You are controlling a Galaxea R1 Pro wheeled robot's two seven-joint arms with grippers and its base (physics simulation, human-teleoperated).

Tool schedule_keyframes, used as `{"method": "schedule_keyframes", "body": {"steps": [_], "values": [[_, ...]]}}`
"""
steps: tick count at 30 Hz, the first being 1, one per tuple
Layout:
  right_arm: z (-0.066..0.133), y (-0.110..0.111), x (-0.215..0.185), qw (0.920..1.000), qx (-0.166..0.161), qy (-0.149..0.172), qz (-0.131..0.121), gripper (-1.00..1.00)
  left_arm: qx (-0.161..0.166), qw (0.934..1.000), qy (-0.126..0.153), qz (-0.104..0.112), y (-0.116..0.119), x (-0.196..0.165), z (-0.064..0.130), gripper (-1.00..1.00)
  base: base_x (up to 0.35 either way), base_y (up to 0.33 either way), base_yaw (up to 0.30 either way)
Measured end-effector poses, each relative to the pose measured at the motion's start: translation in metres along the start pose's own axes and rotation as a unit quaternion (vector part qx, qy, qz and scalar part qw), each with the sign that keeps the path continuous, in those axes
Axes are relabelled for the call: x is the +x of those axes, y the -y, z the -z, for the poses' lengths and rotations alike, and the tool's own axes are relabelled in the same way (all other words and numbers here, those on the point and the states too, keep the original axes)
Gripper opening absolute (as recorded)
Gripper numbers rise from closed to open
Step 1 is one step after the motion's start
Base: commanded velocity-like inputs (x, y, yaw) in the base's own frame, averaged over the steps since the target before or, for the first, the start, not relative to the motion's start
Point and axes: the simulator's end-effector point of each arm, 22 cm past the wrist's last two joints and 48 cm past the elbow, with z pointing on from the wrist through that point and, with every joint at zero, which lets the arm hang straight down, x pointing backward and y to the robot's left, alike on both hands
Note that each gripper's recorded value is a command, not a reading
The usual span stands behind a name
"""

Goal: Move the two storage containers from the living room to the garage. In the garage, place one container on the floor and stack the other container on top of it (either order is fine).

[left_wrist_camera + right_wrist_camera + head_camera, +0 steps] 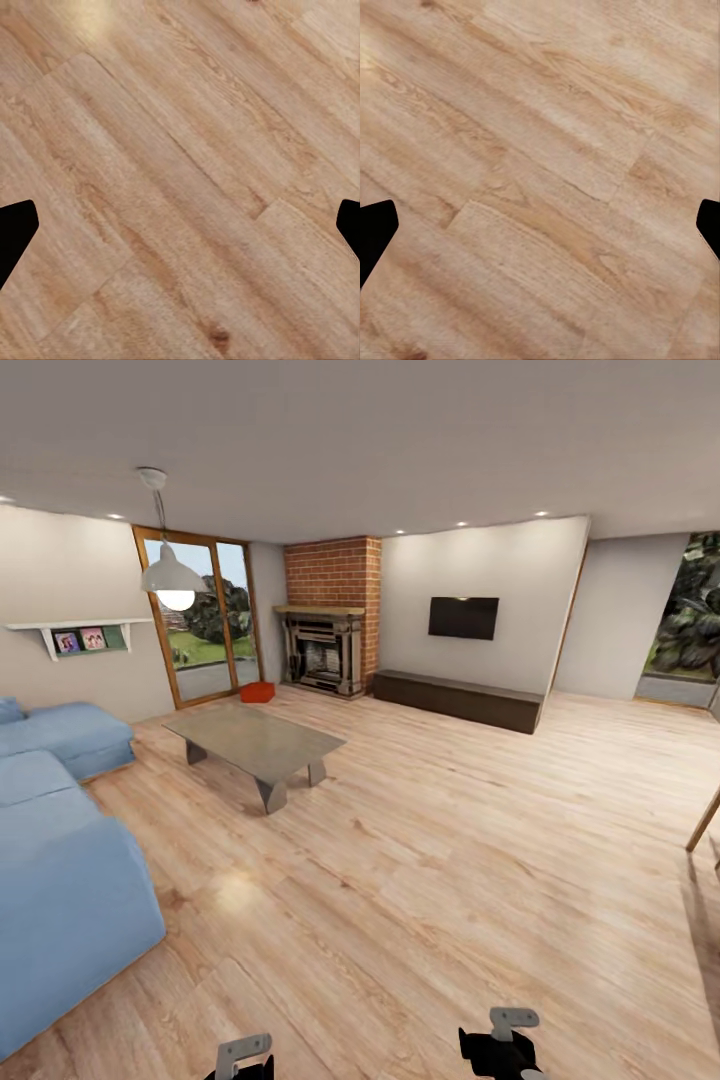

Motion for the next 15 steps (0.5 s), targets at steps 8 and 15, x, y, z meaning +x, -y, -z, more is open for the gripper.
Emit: {"method": "schedule_keyframes", "body": {"steps": [8, 15], "values": [[0.0, 0.0001, 0.0, 1.0, 0.0, 0.0, 0.0, 1.0, 0.0, 1.0, 0.0, 0.0, 0.0003, 0.0, 0.0, 1.0, 0.31, -0.193, 0.02], [0.0, 0.0001, 0.0, 1.0, 0.0, 0.0, 0.0, 1.0, 0.001, 1.0, 0.0, 0.0, 0.0007, 0.0, 0.0, 1.0, 0.31, -0.194, 0.0]]}}
